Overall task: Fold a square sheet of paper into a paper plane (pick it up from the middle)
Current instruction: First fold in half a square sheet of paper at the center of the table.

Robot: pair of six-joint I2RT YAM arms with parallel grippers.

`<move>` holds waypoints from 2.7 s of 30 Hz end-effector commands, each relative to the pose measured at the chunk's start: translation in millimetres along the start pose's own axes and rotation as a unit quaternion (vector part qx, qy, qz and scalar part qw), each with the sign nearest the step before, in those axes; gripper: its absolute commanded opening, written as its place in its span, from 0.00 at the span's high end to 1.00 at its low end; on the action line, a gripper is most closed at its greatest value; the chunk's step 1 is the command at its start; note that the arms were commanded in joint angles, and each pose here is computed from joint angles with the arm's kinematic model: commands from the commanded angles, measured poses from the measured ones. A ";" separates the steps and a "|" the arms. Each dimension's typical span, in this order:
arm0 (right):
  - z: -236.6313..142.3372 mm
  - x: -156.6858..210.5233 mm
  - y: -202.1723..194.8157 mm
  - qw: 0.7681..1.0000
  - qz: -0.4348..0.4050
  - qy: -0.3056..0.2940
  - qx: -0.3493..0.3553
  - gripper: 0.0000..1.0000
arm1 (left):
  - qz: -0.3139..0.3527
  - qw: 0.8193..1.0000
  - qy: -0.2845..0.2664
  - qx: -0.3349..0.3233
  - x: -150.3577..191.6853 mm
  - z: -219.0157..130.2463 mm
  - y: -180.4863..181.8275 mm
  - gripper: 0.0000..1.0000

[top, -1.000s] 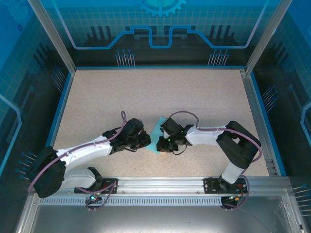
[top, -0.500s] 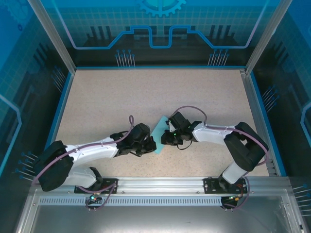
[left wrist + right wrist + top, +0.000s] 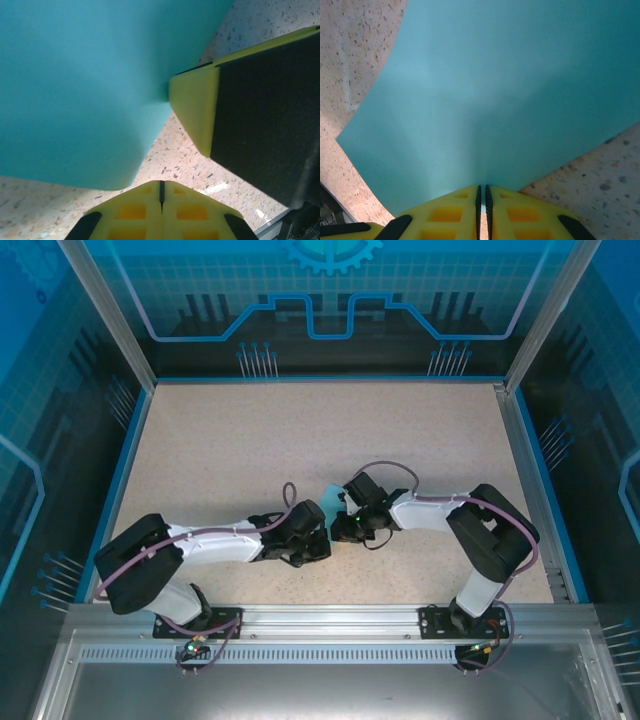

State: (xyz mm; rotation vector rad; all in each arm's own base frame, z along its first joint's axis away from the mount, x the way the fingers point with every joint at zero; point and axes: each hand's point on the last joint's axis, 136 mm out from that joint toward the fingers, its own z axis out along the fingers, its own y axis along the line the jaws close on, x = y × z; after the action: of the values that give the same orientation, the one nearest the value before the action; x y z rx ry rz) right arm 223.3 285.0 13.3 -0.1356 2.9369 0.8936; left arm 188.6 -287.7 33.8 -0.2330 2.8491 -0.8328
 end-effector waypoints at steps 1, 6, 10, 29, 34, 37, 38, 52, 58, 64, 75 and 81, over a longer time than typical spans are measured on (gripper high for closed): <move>-6.2 -11.0 10.0 1.000 -0.013 -0.010 -0.018 0.86 | -0.002 1.000 -0.007 0.001 -3.7 2.6 -7.6 0.96; -9.6 -15.3 12.6 0.999 -0.018 -0.019 -0.020 0.86 | -0.002 1.000 -0.016 -0.009 -6.8 2.3 -4.3 0.96; -9.5 -18.8 11.6 0.999 -0.016 -0.026 -0.020 0.86 | -0.006 0.999 -0.028 -0.022 -9.5 3.0 3.4 0.96; -5.0 -39.0 -5.7 0.999 -0.019 -0.038 0.027 0.86 | -0.024 0.998 -0.007 -0.054 1.7 6.7 23.2 0.96; 2.3 -35.3 -9.7 0.999 -0.017 -0.023 0.029 0.86 | -0.015 0.999 -0.009 -0.030 -1.2 3.8 9.1 0.95; 5.4 -32.8 -11.7 0.999 -0.015 -0.017 0.028 0.86 | -0.003 1.000 -0.014 0.000 -5.4 -1.6 -8.1 0.94; 5.6 -32.6 -11.2 0.999 -0.015 -0.017 0.027 0.86 | 0.000 1.000 -0.018 0.008 -7.5 -3.9 -13.4 0.94; 1.8 -33.1 -1.6 1.000 -0.020 -0.018 0.003 0.86 | 0.021 0.999 -0.041 0.000 -25.1 2.8 -26.4 0.93; -4.6 -35.4 4.2 0.999 -0.021 -0.023 -0.011 0.86 | 0.020 0.998 -0.041 -0.031 -25.9 12.1 -12.4 0.94; -11.4 -36.7 8.2 0.999 -0.022 -0.029 -0.018 0.86 | 0.014 0.998 -0.038 -0.056 -22.1 16.8 3.6 0.94; -9.5 -18.5 -8.2 1.000 -0.010 -0.014 -0.004 0.86 | 0.008 0.997 -0.032 -0.074 -17.5 20.7 16.9 0.94; -3.0 -14.2 -16.3 1.000 -0.005 -0.006 0.005 0.86 | 0.000 0.996 -0.029 -0.089 -15.2 21.6 24.8 0.94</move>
State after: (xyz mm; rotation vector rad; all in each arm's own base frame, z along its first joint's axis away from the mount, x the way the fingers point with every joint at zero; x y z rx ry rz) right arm 241.9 275.0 14.5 -0.1533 2.9022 0.8710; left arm 212.6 -289.7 18.9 -0.2551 2.8292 -0.6627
